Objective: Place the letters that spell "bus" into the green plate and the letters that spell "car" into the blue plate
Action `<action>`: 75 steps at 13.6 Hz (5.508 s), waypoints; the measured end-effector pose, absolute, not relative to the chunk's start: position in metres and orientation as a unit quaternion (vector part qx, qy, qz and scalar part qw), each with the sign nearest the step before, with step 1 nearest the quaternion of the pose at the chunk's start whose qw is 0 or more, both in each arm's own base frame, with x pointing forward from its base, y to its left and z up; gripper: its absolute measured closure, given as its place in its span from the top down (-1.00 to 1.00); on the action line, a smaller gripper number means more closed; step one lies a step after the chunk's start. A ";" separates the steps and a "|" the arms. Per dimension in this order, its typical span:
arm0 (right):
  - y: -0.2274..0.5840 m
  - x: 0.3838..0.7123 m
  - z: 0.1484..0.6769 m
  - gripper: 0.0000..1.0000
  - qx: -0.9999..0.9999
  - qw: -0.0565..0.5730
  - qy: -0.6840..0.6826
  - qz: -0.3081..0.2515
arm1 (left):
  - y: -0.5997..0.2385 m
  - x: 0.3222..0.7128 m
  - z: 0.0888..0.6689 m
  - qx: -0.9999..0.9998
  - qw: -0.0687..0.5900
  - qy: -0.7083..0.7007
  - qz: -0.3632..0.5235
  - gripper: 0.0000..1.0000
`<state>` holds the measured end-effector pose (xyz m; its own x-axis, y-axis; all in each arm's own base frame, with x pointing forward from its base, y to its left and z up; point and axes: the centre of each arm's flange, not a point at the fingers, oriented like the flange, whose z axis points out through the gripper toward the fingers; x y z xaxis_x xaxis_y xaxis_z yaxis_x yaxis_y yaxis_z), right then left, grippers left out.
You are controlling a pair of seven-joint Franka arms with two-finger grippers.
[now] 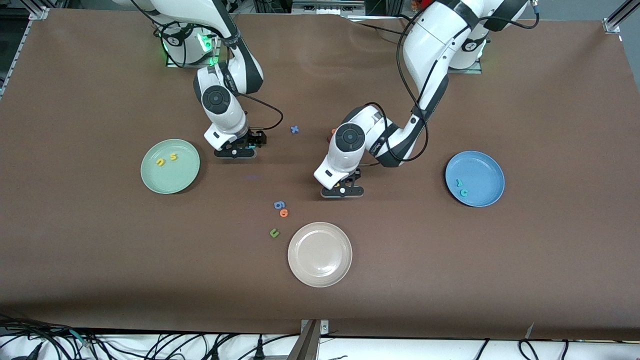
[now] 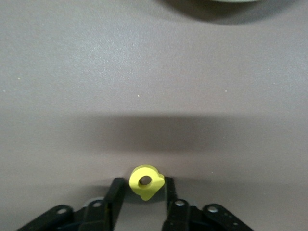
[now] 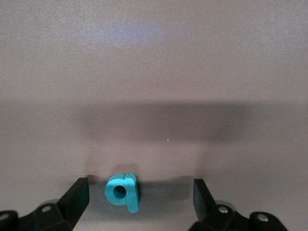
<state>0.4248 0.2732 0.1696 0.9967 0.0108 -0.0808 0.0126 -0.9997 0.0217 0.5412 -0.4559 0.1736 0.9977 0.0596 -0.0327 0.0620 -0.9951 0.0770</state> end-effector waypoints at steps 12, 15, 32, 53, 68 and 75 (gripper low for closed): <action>0.280 0.424 0.175 -0.38 0.999 0.005 0.005 -0.035 | -0.455 0.542 0.174 0.999 0.038 0.030 -0.015 -0.37; 0.280 0.424 0.176 -0.44 0.999 0.004 0.004 -0.035 | -0.455 0.542 0.174 0.999 0.038 0.030 -0.015 -0.37; 0.099 0.504 0.268 -0.44 0.997 -0.008 -0.033 -0.074 | -0.298 0.573 0.241 0.992 -0.008 -0.108 -0.071 -0.37; 0.070 0.504 0.184 -0.44 0.996 0.020 -0.038 -0.077 | -0.036 0.553 0.247 0.976 0.015 -0.194 -0.098 0.53; 0.017 0.579 0.399 0.99 0.986 -0.040 -0.045 -0.155 | -0.022 0.604 0.500 0.991 -0.014 -0.020 -0.130 1.00; 0.040 0.601 0.540 0.99 0.994 -0.024 -0.009 -0.107 | 0.002 0.589 0.545 0.994 -0.018 0.005 -0.104 1.00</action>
<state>0.6011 0.0404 0.5402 0.9771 -0.0124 -0.2122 -0.0228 -0.9987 -0.0465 0.5887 0.0020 0.5447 0.9783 0.0133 -0.2069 0.0060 -0.9993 -0.0359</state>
